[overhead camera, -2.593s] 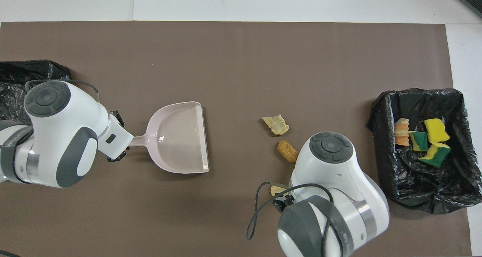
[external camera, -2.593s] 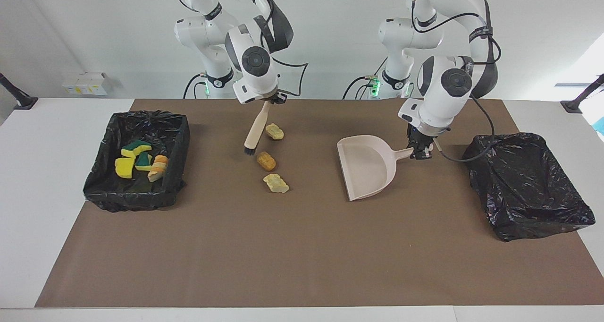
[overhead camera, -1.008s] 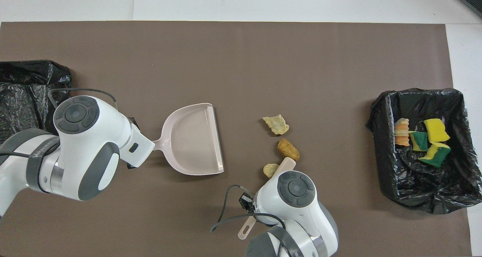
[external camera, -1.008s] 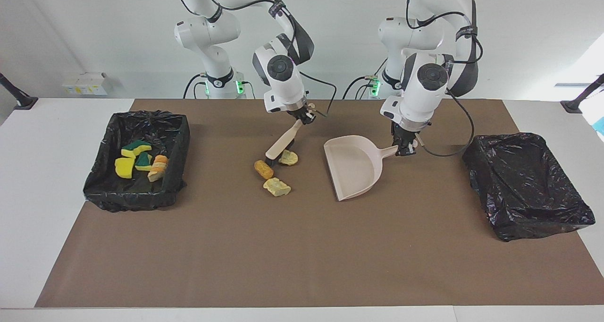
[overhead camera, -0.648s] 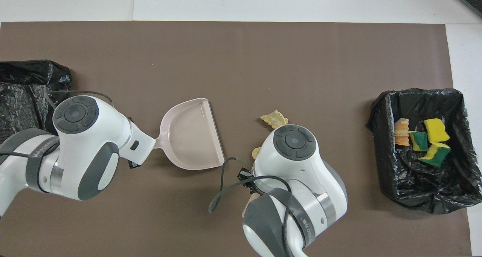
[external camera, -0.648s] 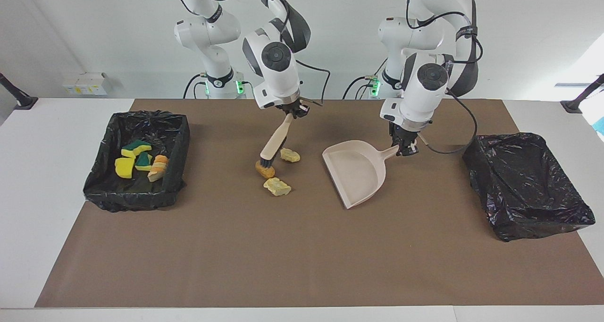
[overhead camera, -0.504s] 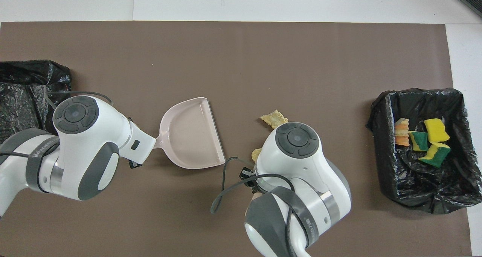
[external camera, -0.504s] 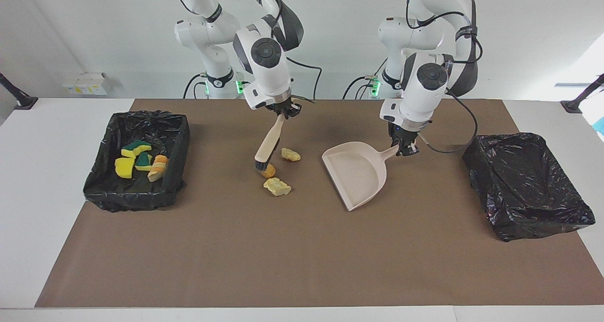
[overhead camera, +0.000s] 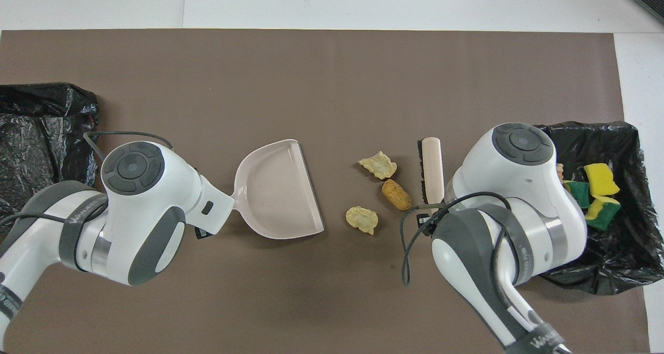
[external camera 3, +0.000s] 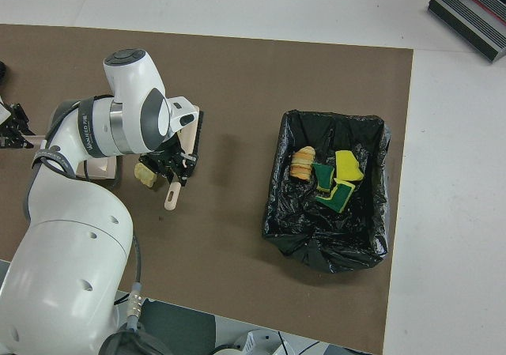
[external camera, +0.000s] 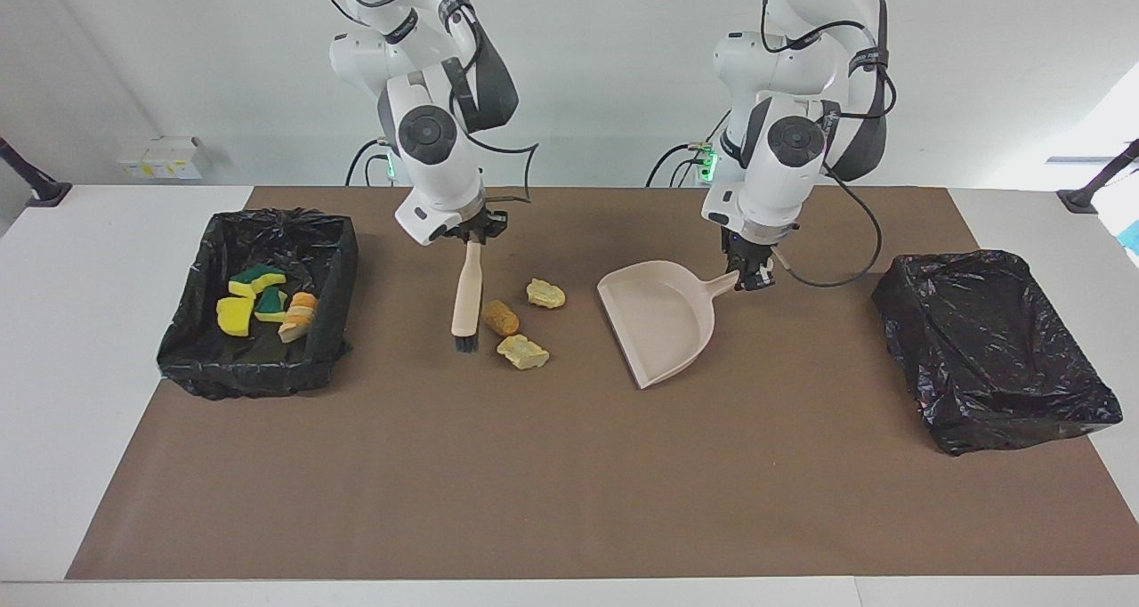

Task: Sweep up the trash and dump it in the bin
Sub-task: 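Brush the crusts and nugget into the dustpan with the right gripper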

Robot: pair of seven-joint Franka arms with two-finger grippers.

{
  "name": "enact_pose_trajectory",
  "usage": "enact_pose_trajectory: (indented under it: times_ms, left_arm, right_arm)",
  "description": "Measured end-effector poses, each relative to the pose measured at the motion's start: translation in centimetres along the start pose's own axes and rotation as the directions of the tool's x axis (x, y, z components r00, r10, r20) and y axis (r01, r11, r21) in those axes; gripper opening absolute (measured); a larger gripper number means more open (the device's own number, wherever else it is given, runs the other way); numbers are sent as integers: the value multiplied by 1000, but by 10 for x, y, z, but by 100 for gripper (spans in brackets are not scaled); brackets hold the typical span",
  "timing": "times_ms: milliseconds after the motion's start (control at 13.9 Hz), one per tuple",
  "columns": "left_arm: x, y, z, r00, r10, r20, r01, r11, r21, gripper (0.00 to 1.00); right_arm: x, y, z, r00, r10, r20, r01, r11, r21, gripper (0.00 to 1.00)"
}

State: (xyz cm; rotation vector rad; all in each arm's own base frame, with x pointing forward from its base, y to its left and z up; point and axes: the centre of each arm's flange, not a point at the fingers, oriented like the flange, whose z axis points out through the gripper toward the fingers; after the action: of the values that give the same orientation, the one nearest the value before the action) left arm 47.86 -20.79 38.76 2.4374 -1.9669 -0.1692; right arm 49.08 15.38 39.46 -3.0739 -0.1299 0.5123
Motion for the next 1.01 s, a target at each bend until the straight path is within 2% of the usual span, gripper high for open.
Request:
enact_pose_trajectory:
  times_ms: [216,432,648,864,1008]
  left_arm:
    - [5,11,10,1000,14,13,-14,1000,-14,31]
    - [5,13,10,998,-56,14,57,998,-13,31]
    - [10,18,9,997,-75,15,75,997,-10,31]
    - [10,18,9,997,-79,15,79,997,-11,31]
    - [12,20,10,997,-79,17,79,997,-11,31]
  right_arm:
    - [6,7,28,997,-63,-33,62,998,-25,27]
    - [8,-14,52,992,-127,-13,126,989,-75,27]
    - [4,-48,66,983,-185,14,185,978,-93,27]
    - [4,-87,78,987,-156,21,158,983,-95,27]
    - [2,-118,81,992,-123,18,124,990,-62,27]
